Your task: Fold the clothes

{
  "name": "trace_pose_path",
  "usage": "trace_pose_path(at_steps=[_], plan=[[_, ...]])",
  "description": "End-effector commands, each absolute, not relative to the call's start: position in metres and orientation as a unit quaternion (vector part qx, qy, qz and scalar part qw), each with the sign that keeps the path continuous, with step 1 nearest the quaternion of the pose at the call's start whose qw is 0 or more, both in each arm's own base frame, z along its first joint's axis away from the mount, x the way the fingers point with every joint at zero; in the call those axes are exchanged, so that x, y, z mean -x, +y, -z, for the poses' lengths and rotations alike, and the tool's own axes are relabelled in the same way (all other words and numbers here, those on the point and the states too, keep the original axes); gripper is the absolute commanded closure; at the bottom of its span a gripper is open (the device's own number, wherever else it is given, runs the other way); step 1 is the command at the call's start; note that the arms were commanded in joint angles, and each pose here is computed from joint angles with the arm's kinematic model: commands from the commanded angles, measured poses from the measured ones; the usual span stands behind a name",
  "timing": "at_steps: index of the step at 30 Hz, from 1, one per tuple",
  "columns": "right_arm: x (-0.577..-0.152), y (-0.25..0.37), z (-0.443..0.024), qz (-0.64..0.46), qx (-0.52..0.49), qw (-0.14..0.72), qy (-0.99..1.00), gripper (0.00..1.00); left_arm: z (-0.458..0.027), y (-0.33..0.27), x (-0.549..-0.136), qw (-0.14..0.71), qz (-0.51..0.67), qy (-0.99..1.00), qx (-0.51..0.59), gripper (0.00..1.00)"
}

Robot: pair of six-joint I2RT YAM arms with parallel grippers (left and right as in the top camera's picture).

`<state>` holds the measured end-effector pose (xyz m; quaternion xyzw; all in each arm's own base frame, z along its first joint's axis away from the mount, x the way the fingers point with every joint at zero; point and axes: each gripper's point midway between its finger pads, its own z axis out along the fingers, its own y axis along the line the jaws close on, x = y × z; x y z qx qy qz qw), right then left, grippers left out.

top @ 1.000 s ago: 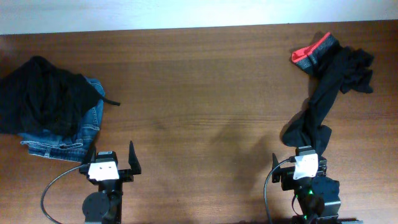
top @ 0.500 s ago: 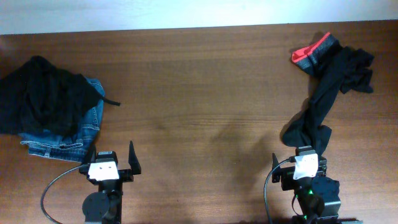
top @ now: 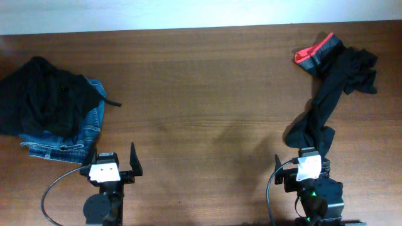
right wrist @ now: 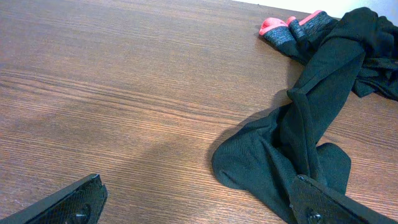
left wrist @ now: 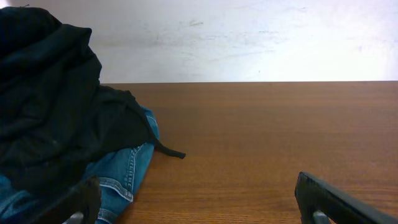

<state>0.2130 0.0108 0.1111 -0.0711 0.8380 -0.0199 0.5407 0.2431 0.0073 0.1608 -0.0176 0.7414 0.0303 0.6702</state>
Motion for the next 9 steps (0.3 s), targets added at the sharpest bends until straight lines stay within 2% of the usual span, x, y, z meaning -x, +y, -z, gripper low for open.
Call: trace_pose_path(at_steps=[1,9], plan=[[-0.2134,0.0098,-0.1132,0.023,0.071,0.546,0.835,0.01,-0.1572,0.0068,-0.2436,0.669,-0.035,0.742,0.009,0.01],[-0.2134,0.0098,-0.1132,0.023,0.071,0.546,0.835,0.01,-0.1572,0.0068,-0.2436,0.669,-0.035,0.742,0.009,0.01]])
